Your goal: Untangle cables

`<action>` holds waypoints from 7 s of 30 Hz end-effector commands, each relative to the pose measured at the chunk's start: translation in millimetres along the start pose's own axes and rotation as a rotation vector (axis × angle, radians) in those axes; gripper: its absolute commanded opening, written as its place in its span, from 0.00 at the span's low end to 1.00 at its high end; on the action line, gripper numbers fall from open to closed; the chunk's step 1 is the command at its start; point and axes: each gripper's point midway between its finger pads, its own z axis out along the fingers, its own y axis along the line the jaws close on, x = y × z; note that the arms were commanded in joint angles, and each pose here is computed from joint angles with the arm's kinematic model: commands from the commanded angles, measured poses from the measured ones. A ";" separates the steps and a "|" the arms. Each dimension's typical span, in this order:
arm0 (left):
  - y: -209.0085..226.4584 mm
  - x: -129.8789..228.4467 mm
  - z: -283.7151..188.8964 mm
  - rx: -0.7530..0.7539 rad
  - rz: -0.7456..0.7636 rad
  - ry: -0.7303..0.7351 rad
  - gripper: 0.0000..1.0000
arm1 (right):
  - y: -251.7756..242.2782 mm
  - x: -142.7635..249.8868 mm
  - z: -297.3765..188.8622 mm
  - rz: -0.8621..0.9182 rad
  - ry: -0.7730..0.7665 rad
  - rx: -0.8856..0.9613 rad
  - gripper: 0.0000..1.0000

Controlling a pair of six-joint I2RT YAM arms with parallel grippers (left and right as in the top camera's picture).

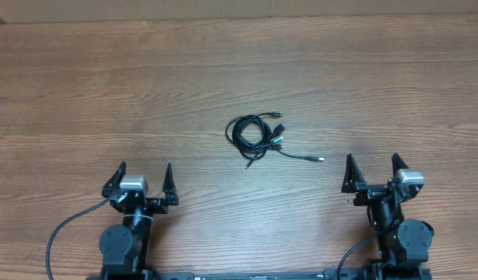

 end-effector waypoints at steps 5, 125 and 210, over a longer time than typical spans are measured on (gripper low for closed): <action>2.5 0.4 -0.2 -0.009 0.014 -0.002 1.00 | -1.0 1.4 0.2 -0.003 -0.005 0.000 1.00; -57.6 -85.8 41.7 0.155 -0.416 0.875 1.00 | 35.4 -67.2 26.8 0.193 0.765 -0.009 1.00; -252.0 -4.4 132.9 0.385 -0.255 1.247 0.04 | 107.9 -34.6 47.4 0.235 0.914 -0.384 0.91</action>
